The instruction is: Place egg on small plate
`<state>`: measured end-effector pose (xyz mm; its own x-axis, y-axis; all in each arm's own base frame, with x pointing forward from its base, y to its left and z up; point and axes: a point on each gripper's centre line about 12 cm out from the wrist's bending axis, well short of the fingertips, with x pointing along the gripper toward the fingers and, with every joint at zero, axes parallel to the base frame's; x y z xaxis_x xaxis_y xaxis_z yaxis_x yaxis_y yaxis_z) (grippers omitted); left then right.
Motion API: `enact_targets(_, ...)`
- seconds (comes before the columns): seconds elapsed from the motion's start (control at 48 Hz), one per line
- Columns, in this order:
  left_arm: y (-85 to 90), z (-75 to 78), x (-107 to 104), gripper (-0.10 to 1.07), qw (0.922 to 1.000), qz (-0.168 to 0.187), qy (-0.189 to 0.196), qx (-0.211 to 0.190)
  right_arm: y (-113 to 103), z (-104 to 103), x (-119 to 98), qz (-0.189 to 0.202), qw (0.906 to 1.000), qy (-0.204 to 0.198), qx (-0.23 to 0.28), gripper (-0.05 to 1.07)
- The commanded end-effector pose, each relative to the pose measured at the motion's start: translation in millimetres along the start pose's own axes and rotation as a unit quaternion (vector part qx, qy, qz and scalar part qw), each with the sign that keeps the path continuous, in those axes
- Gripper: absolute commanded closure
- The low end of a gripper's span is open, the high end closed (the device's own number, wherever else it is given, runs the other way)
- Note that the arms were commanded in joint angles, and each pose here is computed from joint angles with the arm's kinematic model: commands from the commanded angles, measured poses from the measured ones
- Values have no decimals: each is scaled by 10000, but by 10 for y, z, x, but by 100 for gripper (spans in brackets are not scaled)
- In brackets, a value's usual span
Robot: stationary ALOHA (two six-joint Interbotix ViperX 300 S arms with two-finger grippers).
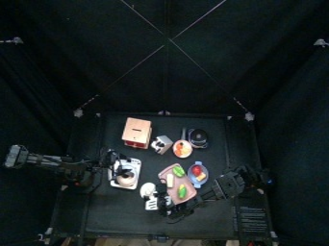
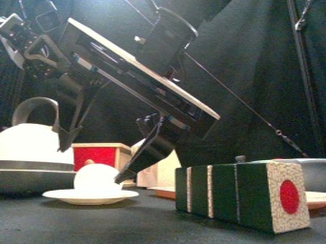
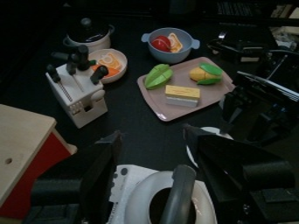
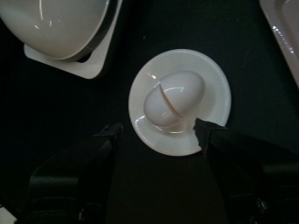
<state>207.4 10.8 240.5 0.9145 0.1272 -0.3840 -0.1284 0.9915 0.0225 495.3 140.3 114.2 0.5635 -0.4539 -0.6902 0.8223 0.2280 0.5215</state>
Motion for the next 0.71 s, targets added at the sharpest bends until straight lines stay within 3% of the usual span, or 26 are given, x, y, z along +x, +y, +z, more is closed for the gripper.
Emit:
enact_targets(0.0,-6,76,-5,5,10000,-16,-92,-6,123,141,-158,157,9998,-5,152,6)
enact_targets(0.417,-5,78,-8,5,9999,-17,-99,-8,130,280,-290,233,9997,-112,15,6)
enact_targets(0.688,-19,77,-8,5,9999,-62,-114,0,-7,529,-482,370,9983,-374,-248,6)
